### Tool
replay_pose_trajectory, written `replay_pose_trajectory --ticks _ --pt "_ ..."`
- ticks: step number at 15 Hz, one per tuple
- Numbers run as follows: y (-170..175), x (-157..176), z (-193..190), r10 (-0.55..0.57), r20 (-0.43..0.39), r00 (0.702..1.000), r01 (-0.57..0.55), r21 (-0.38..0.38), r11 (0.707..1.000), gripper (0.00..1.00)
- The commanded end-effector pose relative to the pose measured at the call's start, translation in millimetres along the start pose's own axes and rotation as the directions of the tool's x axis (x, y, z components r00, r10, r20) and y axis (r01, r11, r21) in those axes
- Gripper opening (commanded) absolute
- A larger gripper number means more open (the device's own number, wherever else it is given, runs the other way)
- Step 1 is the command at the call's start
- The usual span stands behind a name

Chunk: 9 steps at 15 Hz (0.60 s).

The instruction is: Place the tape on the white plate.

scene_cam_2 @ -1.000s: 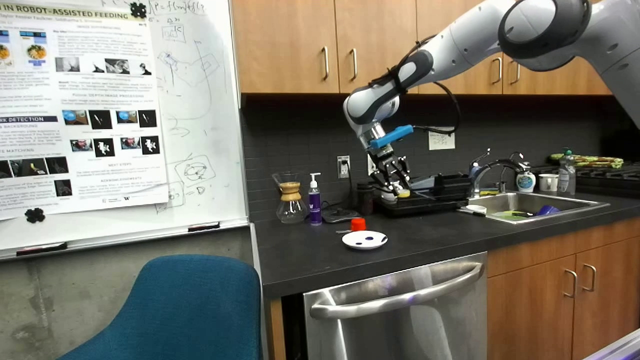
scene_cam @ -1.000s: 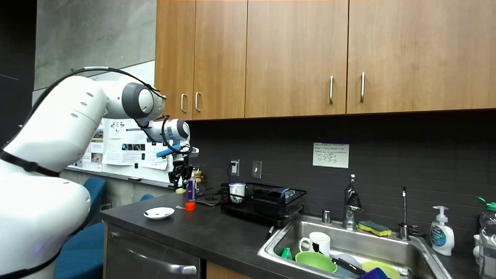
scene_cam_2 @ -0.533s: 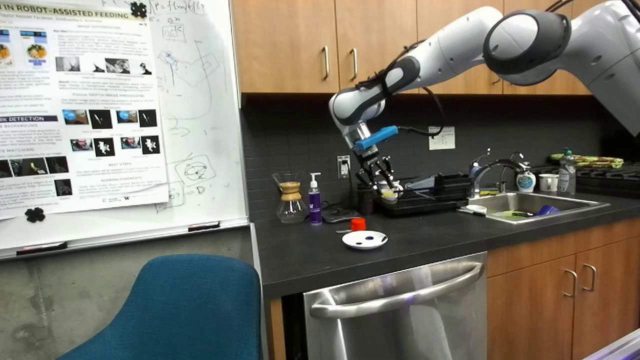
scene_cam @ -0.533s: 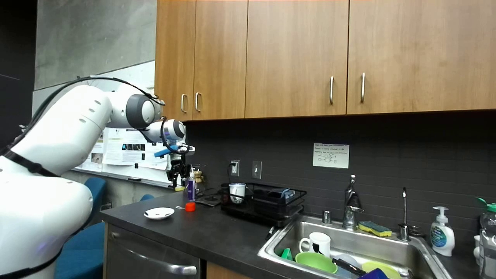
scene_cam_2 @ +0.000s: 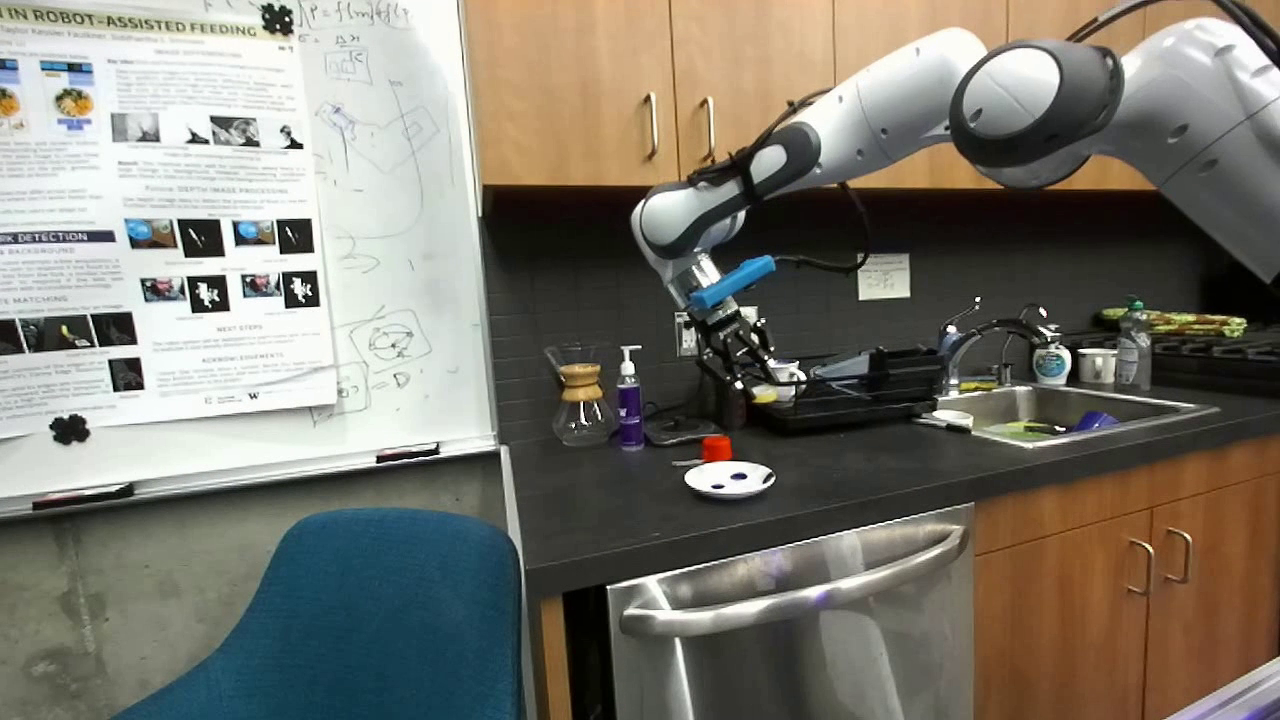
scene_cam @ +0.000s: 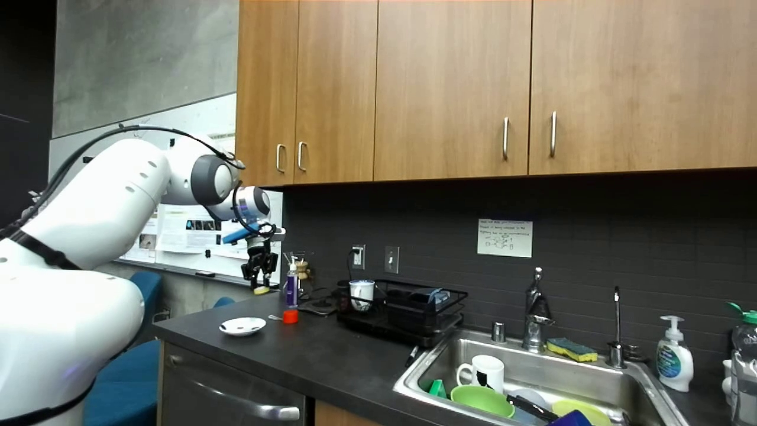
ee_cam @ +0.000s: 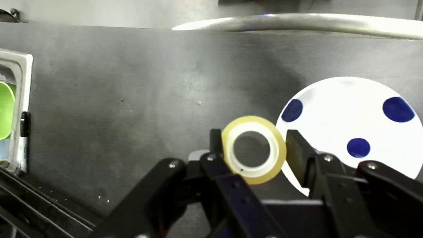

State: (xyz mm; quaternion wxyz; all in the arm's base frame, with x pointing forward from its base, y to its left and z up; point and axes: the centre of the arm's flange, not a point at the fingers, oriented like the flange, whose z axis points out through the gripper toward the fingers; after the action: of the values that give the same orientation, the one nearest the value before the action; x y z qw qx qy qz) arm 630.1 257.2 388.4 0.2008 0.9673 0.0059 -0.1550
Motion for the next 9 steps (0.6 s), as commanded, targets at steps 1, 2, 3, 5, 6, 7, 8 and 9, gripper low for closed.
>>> replay_pose_trajectory --ticks 1,2,3,5,6,7,8,9 --pt "-37 11 -23 0.02 0.002 1.0 -0.02 0.023 1.0 0.25" --pt "-46 12 -27 0.02 0.0 1.0 -0.02 0.032 0.999 0.25" --pt "-53 13 -29 0.023 -0.002 1.0 -0.023 0.039 0.999 0.25" --pt "-65 15 -31 0.024 -0.003 1.0 -0.024 0.06 0.998 0.25" --pt "-69 14 -30 0.025 -0.002 1.0 -0.025 0.07 0.997 0.25" --pt "-73 15 -29 0.028 0.001 1.0 -0.028 0.08 0.996 0.25" --pt "-77 15 -28 0.031 0.005 1.0 -0.031 0.089 0.996 0.25" --pt "-79 17 -26 0.032 0.01 0.999 -0.032 0.099 0.995 0.25"
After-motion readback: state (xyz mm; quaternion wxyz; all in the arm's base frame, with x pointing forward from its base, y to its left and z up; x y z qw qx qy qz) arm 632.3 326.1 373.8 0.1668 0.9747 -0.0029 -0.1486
